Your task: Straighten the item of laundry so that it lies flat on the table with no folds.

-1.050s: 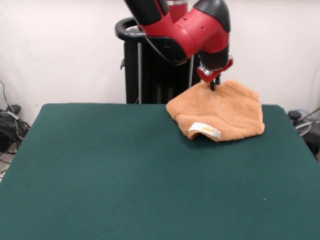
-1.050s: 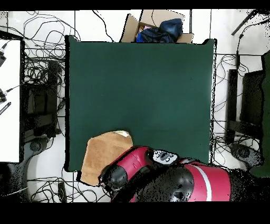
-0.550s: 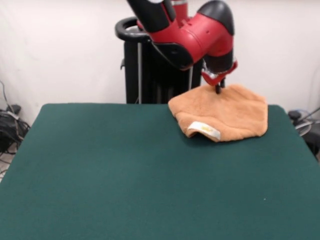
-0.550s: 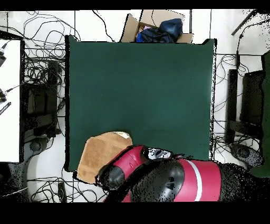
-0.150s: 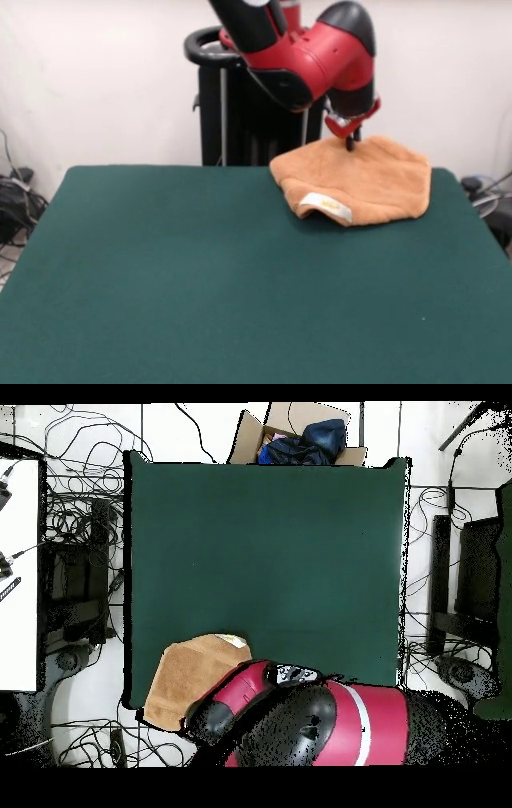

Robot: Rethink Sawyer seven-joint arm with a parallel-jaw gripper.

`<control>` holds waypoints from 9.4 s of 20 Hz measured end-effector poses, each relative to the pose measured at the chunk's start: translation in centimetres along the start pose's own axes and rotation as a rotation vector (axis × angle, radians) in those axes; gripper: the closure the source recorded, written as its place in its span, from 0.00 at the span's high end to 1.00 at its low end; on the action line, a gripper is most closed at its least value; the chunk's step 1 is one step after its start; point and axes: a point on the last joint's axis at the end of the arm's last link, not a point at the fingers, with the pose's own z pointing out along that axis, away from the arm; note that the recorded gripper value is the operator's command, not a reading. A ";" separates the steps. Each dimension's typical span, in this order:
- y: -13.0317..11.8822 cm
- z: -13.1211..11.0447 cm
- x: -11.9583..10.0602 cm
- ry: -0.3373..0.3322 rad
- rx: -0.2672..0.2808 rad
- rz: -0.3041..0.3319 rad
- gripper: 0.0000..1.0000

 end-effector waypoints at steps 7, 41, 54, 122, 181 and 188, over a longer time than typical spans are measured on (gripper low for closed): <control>0.1 0.1 0.0 0.002 0.001 -0.004 1.00; -3.8 -15.9 -4.1 -0.126 0.089 0.228 1.00; -6.4 -16.3 -4.4 -0.080 0.173 0.126 1.00; -12.6 -9.1 -8.7 -0.183 0.309 -0.409 1.00; -16.6 -5.6 -6.8 0.021 0.218 -0.137 1.00; -16.2 -5.9 -6.0 0.100 0.184 -0.099 1.00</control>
